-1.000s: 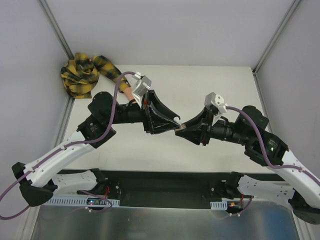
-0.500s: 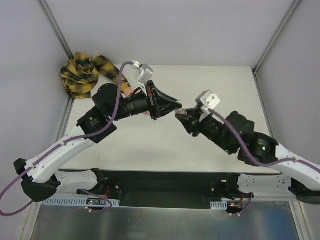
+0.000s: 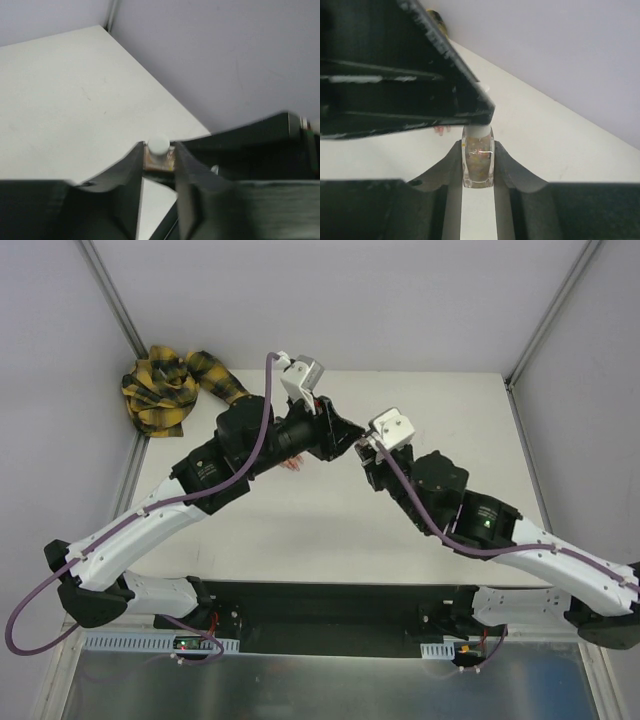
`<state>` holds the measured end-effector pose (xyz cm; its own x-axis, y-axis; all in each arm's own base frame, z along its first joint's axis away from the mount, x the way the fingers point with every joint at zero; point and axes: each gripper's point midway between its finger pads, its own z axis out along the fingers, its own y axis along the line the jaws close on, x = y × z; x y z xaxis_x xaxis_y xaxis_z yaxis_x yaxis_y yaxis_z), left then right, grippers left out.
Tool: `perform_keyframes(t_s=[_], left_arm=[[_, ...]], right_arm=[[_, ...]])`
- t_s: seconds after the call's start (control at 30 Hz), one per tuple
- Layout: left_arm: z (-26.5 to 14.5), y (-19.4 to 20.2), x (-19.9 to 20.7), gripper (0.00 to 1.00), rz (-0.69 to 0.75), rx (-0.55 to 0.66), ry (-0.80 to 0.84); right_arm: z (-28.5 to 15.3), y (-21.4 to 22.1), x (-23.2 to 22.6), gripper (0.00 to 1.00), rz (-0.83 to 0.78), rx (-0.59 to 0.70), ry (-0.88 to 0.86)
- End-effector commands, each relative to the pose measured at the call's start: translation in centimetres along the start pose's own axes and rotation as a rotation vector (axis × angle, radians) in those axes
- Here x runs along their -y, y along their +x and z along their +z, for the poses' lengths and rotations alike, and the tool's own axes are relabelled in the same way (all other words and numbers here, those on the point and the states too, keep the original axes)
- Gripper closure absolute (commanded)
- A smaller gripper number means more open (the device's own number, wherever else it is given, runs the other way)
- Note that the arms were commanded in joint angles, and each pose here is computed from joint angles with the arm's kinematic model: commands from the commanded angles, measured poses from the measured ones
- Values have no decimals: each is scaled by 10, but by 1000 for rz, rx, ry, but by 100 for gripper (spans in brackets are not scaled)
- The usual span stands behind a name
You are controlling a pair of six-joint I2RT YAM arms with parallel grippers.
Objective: Paint the nails
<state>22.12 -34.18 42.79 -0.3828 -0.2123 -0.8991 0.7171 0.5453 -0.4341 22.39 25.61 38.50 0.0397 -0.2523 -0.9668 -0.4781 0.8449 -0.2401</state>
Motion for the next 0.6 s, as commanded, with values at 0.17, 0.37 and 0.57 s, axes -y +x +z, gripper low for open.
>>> perform_keyframes(t_s=[0.17, 0.37, 0.57], left_arm=[[-42, 4, 41, 26, 54, -38, 232], [-71, 8, 58, 34, 23, -5, 410], [-92, -4, 85, 50, -56, 59, 641]], right_arm=[[-56, -14, -35, 100, 125, 100, -490], [-96, -20, -51, 100, 222, 111, -749], [-119, -35, -64, 100, 334, 120, -911]])
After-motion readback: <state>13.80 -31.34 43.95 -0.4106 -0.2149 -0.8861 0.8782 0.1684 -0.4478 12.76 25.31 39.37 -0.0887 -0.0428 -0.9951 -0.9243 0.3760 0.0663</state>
